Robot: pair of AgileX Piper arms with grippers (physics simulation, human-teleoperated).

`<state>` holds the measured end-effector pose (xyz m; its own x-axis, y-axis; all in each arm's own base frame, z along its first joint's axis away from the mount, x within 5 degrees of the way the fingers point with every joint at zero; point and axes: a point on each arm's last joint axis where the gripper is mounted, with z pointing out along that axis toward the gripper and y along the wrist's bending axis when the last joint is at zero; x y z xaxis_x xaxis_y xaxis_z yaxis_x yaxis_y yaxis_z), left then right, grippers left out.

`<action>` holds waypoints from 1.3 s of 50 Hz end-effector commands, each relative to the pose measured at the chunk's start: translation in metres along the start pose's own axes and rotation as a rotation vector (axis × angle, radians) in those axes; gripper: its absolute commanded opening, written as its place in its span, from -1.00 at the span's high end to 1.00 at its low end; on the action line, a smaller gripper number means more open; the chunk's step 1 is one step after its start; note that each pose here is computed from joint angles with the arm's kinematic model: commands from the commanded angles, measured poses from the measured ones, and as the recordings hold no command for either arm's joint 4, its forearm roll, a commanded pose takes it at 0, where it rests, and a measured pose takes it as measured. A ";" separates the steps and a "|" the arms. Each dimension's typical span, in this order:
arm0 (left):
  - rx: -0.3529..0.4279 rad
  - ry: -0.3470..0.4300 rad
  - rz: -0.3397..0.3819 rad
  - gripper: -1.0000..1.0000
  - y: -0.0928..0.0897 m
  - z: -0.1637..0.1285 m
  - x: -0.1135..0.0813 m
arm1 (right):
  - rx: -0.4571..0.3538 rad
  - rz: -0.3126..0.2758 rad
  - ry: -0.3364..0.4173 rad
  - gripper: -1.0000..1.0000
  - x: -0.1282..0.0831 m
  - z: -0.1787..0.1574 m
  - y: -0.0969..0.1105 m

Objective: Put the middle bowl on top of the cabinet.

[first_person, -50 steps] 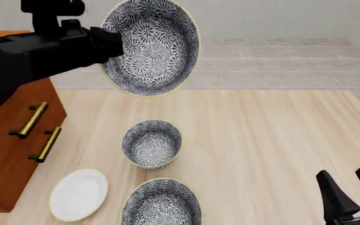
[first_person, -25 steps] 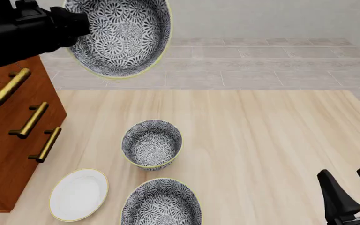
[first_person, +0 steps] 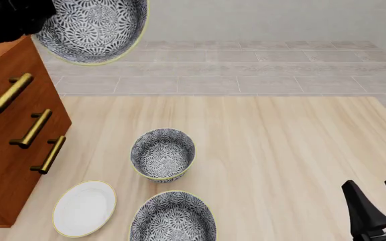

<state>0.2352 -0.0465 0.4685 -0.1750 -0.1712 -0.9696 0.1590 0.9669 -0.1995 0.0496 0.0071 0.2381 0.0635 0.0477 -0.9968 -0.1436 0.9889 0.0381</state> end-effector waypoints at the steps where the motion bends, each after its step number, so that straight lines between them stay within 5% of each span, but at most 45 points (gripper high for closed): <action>1: -0.052 -0.011 -0.011 1.00 0.011 -0.009 -0.011 | -0.004 0.003 -0.003 -1.00 -0.002 0.000 0.000; 26: -0.182 0.042 -0.056 1.00 0.034 -0.017 -0.032 | -0.001 0.008 -0.022 -1.00 -0.013 -0.003 0.000; 41: -0.226 0.080 -0.144 1.00 0.042 -0.015 -0.035 | 0.000 0.014 -0.031 -1.00 -0.014 -0.003 0.000; 65: -0.313 0.054 -0.244 1.00 0.061 -0.018 -0.043 | -0.005 0.020 -0.034 -1.00 -0.015 -0.003 0.001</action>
<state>0.2326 0.0163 0.4992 -0.2375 -0.3582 -0.9029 -0.1628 0.9311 -0.3265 0.0458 0.0067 0.2525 0.0926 0.0712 -0.9932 -0.1496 0.9871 0.0569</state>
